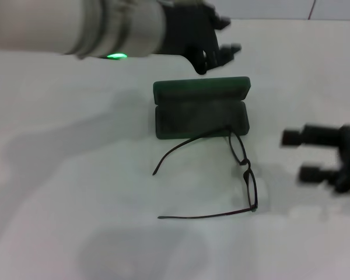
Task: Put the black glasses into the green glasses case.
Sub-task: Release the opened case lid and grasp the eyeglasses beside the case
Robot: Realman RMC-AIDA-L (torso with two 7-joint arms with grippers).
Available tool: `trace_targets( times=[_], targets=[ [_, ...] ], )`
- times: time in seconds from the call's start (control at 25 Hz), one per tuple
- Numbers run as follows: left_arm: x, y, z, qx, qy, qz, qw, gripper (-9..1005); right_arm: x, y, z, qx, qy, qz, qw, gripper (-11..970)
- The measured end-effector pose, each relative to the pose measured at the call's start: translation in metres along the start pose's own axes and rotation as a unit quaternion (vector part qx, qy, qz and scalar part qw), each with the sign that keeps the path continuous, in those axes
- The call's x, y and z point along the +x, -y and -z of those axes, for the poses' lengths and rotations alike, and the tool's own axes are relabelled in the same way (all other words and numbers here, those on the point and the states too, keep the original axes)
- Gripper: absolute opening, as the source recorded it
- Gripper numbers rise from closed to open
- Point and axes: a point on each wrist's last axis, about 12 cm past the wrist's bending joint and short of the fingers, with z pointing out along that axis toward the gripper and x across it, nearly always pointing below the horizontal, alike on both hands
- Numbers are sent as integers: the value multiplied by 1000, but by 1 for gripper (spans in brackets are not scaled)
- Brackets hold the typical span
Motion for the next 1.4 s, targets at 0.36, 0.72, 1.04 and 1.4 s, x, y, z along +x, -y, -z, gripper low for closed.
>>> trace_targets(
  times=[0.36, 0.72, 1.04, 1.4],
  targets=[
    [68, 7, 82, 26, 225, 123, 966, 293, -71, 22, -37, 125, -188, -18, 974, 770],
    [150, 18, 90, 27, 355, 245, 902, 257, -97, 28, -70, 268, -351, -92, 893, 767],
    [182, 43, 74, 55, 371, 237, 896, 249, -84, 59, -113, 324, -426, -151, 831, 766],
    [205, 60, 69, 56, 368, 255, 892, 241, -64, 75, -133, 338, -449, -174, 809, 767]
  ],
)
